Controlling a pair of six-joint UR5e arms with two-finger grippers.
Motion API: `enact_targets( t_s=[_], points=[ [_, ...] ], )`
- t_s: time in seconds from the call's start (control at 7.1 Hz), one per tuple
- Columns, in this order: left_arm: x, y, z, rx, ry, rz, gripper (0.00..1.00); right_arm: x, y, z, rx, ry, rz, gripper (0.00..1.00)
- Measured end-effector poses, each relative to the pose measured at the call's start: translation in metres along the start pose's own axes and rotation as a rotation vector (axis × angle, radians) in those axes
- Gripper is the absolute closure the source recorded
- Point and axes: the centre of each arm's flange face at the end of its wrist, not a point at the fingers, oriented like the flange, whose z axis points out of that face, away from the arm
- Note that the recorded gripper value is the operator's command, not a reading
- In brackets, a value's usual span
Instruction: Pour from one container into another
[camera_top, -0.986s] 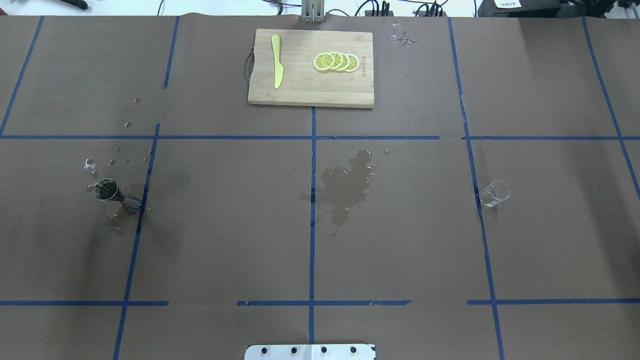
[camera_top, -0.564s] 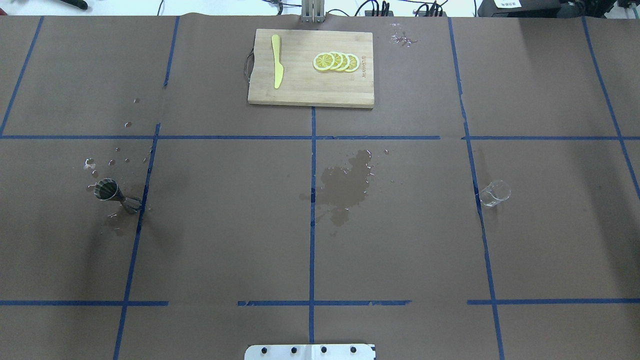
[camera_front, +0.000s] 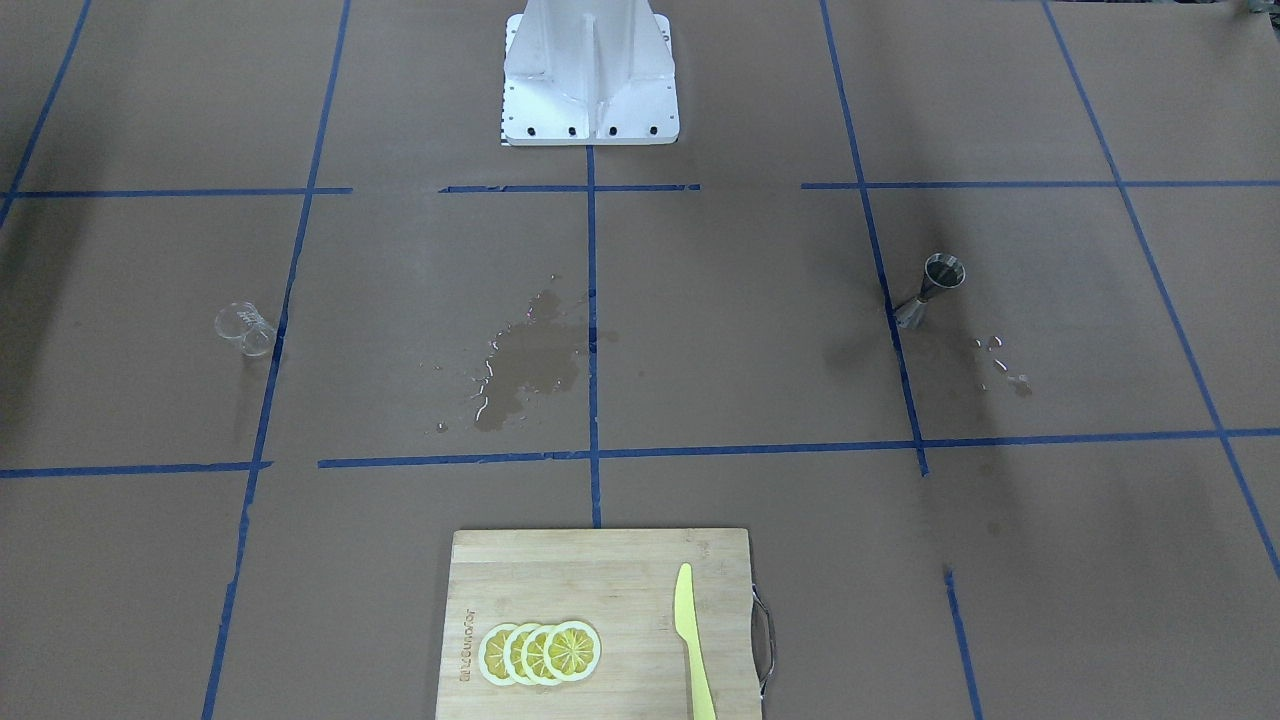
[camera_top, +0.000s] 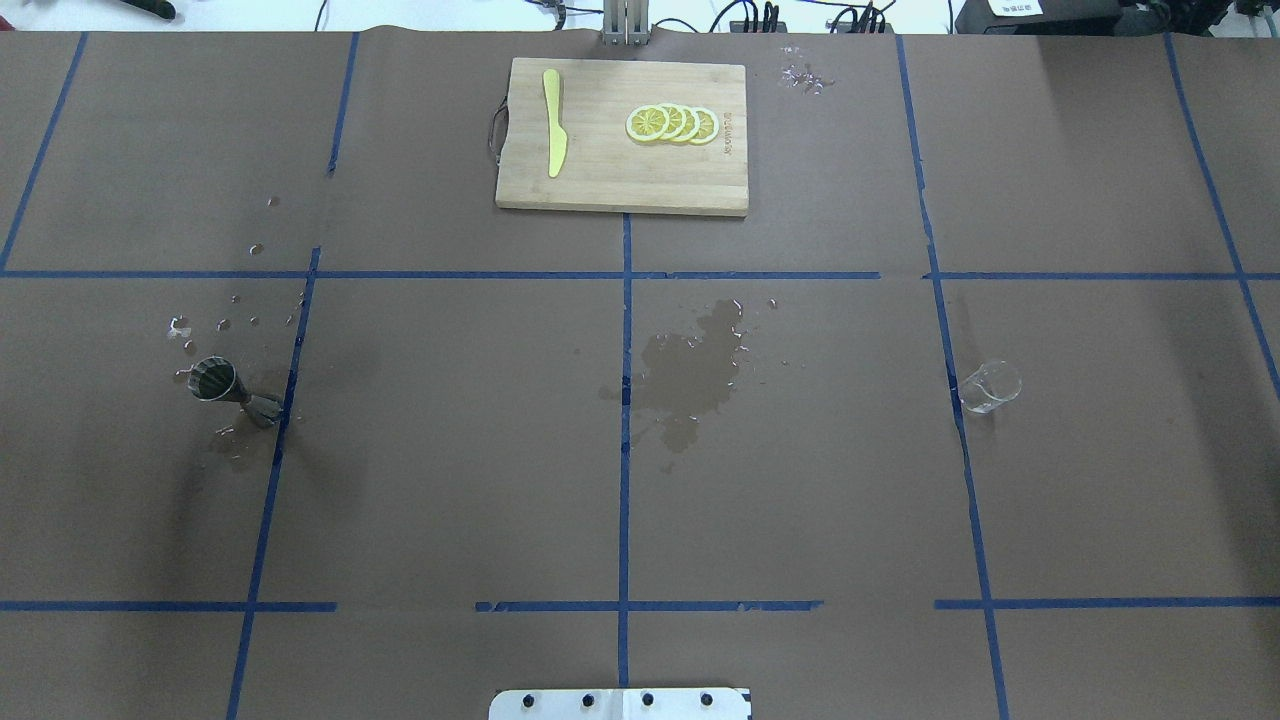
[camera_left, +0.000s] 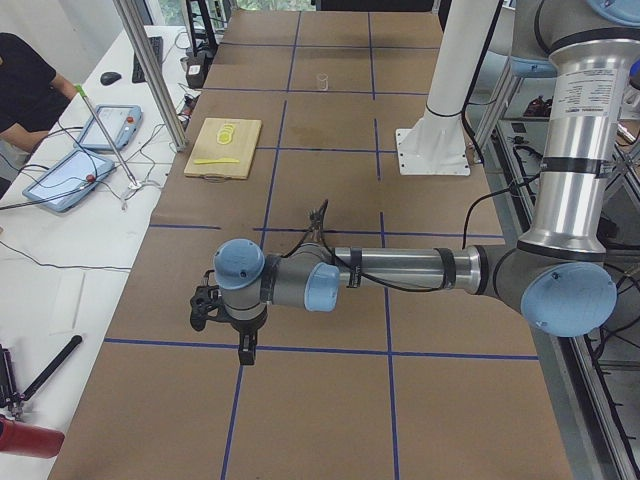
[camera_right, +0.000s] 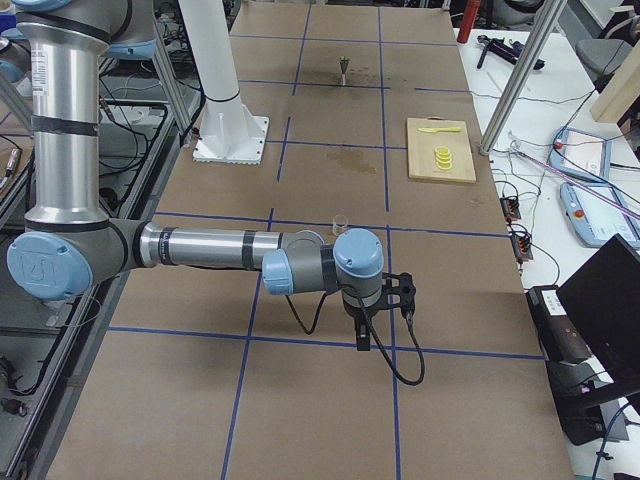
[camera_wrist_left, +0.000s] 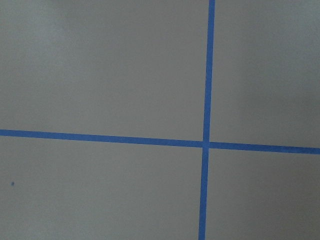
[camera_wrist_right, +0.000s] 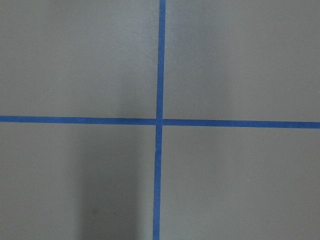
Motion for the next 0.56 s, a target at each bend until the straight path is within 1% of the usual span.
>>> enact_targets(
  t_s=[0.28,0.56],
  points=[
    [0.004,-0.001,0.002,-0.003,0.002,0.010,0.00,-0.003,0.000,-0.001,0.001,-0.017,-0.001,0.00],
    [0.016,-0.002,0.009,-0.007,0.006,0.038,0.00,-0.007,0.000,-0.002,-0.001,-0.052,-0.001,0.00]
  ],
)
